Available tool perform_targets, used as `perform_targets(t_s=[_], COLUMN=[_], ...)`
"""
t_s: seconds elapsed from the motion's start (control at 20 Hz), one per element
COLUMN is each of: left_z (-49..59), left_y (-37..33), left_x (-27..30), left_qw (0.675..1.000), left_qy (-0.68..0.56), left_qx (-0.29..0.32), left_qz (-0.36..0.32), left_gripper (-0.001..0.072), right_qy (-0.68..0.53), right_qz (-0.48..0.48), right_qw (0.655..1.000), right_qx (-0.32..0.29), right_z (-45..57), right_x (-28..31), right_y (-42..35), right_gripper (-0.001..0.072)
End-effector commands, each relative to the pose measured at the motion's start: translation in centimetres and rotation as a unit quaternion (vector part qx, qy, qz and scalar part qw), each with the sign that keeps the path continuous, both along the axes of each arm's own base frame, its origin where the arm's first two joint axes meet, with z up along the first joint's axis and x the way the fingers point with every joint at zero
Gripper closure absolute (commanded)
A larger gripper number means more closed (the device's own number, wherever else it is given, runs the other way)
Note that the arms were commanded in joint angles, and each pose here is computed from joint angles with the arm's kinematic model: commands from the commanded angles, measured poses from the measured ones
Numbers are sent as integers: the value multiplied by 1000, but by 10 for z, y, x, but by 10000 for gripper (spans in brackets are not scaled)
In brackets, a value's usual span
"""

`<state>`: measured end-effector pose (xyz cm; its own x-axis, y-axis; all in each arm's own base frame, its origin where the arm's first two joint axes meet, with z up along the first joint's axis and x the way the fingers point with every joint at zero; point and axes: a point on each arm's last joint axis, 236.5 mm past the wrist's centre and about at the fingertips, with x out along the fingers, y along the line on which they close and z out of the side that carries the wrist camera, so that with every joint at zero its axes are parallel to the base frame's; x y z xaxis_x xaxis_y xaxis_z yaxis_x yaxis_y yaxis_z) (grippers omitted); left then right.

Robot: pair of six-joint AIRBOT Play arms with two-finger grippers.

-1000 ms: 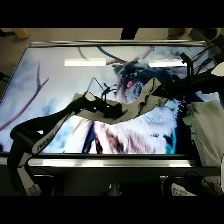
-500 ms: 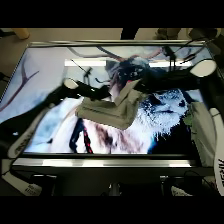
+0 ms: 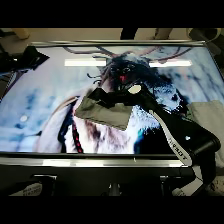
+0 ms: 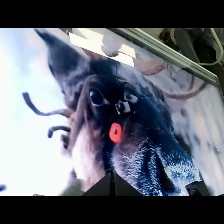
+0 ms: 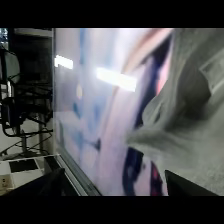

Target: Fold the shirts.

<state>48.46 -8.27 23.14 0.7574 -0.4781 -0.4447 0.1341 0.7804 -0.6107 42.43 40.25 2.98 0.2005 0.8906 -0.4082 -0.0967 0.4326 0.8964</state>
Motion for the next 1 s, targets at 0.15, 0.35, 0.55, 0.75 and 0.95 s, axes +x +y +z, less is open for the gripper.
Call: perform_targets(t_s=[0.15, 0.35, 0.55, 0.75, 0.95], left_z=[7, 0, 0, -7, -7], left_y=[27, 36, 35, 31, 32], left_x=[-24, -24, -25, -32, -32], left_qw=[998, 995, 996, 995, 995], left_qy=[0, 6, 8, 26, 25], left_qx=[67, 93, 92, 94, 95], left_qz=[10, 17, 16, 3, 3], left_gripper=[682, 682, 682, 682, 682], right_qy=[13, 140, 172, 169, 157], right_qz=[26, 23, 14, -32, -39], right_qw=[997, 921, 950, 963, 969], right_qx=[-78, -363, -260, -209, -188], right_z=[6, -65, -109, -130, -127], right_x=[4, -42, -70, -57, -46], right_y=[-95, -265, -206, -161, -152], right_gripper=[29, 48, 20, 29, 665])
